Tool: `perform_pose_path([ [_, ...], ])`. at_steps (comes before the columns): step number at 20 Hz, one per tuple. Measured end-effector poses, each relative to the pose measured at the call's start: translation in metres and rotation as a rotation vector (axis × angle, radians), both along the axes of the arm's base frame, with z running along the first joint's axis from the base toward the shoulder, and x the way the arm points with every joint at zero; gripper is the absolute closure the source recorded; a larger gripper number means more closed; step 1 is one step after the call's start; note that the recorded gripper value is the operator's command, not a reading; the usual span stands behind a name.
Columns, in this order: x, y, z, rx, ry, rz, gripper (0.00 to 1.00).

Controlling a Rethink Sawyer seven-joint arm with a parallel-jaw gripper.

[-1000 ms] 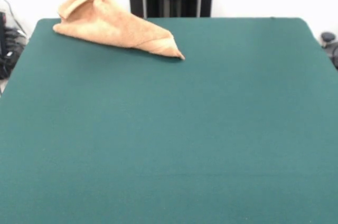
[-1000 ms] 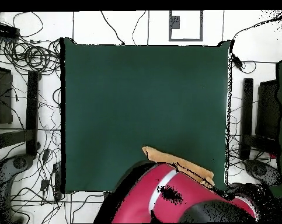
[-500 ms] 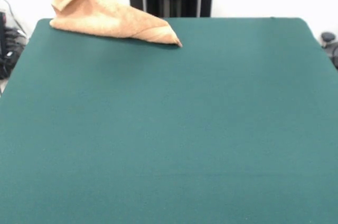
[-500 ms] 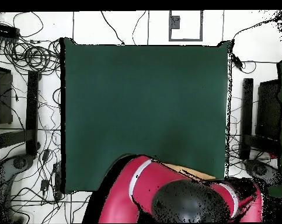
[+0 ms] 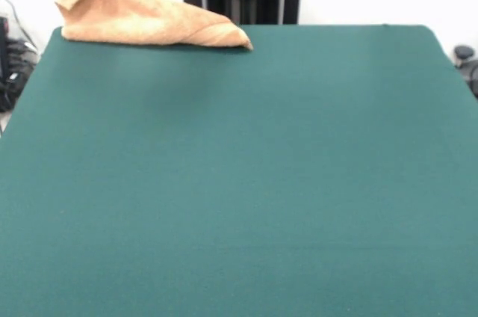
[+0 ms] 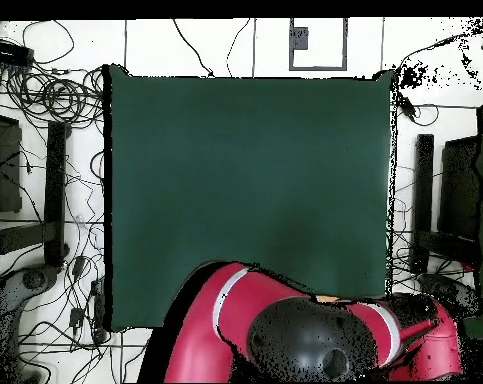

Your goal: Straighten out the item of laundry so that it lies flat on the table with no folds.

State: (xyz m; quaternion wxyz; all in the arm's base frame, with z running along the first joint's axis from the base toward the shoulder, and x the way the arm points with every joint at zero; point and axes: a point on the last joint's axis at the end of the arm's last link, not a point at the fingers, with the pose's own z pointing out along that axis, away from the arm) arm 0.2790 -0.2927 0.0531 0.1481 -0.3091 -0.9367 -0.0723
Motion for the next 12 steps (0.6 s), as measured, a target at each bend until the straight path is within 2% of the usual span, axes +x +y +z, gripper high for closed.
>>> perform_pose_path([
  [2, 0.006, -0.003, 0.0, -0.003, -0.011, 0.007, 1.0],
  [10, 0.034, -0.011, 0.017, -0.031, -0.131, -0.019, 1.0],
  [12, 0.039, -0.011, 0.021, -0.038, -0.139, -0.011, 1.0],
])
